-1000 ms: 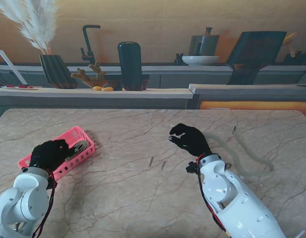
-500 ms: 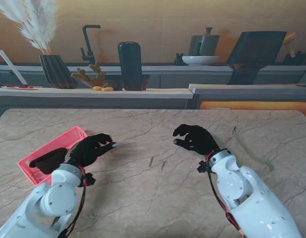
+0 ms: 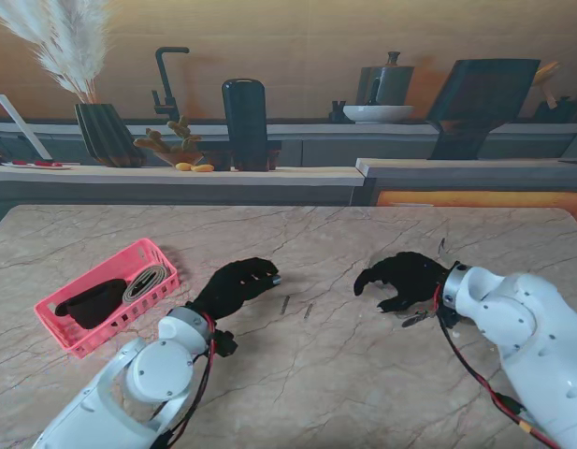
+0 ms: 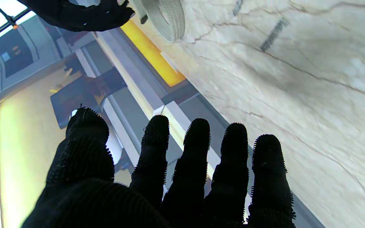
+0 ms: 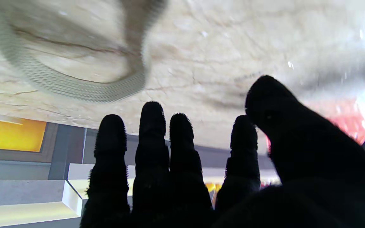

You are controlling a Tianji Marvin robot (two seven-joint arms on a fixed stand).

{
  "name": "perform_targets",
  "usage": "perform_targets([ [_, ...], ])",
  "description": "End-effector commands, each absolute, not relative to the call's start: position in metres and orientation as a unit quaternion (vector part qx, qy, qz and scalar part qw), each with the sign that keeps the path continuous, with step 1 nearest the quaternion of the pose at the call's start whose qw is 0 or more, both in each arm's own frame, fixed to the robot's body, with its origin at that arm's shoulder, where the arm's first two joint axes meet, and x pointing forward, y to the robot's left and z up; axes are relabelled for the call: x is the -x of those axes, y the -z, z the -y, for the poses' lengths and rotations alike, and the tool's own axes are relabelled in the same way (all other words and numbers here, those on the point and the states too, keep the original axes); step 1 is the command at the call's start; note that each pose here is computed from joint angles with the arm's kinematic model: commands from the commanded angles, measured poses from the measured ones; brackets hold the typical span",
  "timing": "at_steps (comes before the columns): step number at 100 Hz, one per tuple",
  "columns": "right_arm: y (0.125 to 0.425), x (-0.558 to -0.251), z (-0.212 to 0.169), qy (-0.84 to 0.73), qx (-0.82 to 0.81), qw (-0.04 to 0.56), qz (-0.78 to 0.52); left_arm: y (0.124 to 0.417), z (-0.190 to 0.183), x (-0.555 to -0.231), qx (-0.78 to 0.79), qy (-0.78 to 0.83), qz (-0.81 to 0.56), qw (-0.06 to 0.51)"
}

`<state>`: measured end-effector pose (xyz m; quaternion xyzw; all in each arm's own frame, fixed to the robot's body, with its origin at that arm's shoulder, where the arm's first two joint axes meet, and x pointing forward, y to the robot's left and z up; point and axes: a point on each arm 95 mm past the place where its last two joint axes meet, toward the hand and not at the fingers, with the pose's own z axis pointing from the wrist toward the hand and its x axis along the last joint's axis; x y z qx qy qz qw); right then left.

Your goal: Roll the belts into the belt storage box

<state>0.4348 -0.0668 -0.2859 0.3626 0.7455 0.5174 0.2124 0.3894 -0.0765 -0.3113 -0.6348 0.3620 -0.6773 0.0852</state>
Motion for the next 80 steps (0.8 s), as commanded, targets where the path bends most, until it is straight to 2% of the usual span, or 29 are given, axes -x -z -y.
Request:
perform_targets([
  [1, 0.280, -0.437, 0.075, -0.500, -0.352, 0.221, -0.760, 0.316, 0.086, -0.388, 0.641, 0.675, -0.357, 0.073],
  [40, 0.296, -0.434, 0.092, -0.436, -0.281, 0.268, -0.812, 0.322, 0.085, -0.391, 0.655, 0.666, -0.350, 0.061],
  [80, 0.312, -0.439, 0.098, -0.394, -0.248, 0.266, -0.844, 0.321, 0.081, -0.393, 0.662, 0.663, -0.344, 0.062],
])
